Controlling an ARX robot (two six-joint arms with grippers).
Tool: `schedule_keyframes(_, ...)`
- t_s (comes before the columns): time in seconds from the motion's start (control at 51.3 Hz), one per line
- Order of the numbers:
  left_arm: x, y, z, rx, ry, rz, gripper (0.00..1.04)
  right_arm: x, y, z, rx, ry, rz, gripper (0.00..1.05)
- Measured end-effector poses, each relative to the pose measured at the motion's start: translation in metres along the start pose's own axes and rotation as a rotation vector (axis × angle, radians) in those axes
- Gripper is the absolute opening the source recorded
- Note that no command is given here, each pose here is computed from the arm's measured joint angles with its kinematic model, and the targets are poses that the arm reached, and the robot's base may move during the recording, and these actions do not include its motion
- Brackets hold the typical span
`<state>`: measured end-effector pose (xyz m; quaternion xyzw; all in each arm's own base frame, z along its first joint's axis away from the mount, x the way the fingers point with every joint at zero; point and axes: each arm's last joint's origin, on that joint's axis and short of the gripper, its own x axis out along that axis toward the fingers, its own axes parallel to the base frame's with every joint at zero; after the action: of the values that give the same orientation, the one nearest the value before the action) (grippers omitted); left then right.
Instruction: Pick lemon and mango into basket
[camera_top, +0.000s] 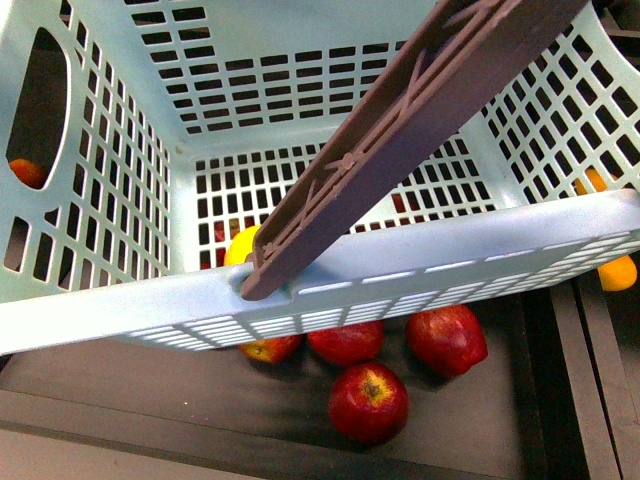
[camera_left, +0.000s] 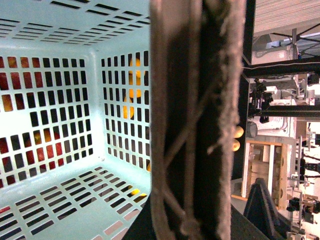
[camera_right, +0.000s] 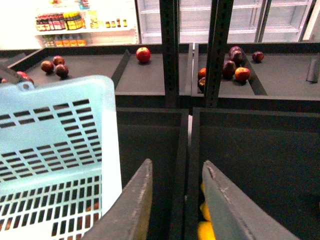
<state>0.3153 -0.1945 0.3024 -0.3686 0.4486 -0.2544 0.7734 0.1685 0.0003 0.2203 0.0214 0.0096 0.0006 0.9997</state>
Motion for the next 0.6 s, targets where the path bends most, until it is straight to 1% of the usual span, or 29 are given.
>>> schedule_keyframes(0.136,0.000,0.000,0.001,0.000,-0.005,0.003,0.05,-0.010,0.000,-0.010,-0.020,-0.006,0.000,0.11)
schedule_keyframes(0.214,0.000,0.000,0.000,0.003,-0.005,0.002,0.05,-0.014,-0.001,-0.014,-0.029,-0.012,0.000,0.02)
schedule_keyframes(0.604,0.000,0.000,0.000,0.000,-0.004,0.002,0.05,-0.032,-0.002,-0.034,-0.036,-0.011,0.000,0.02)
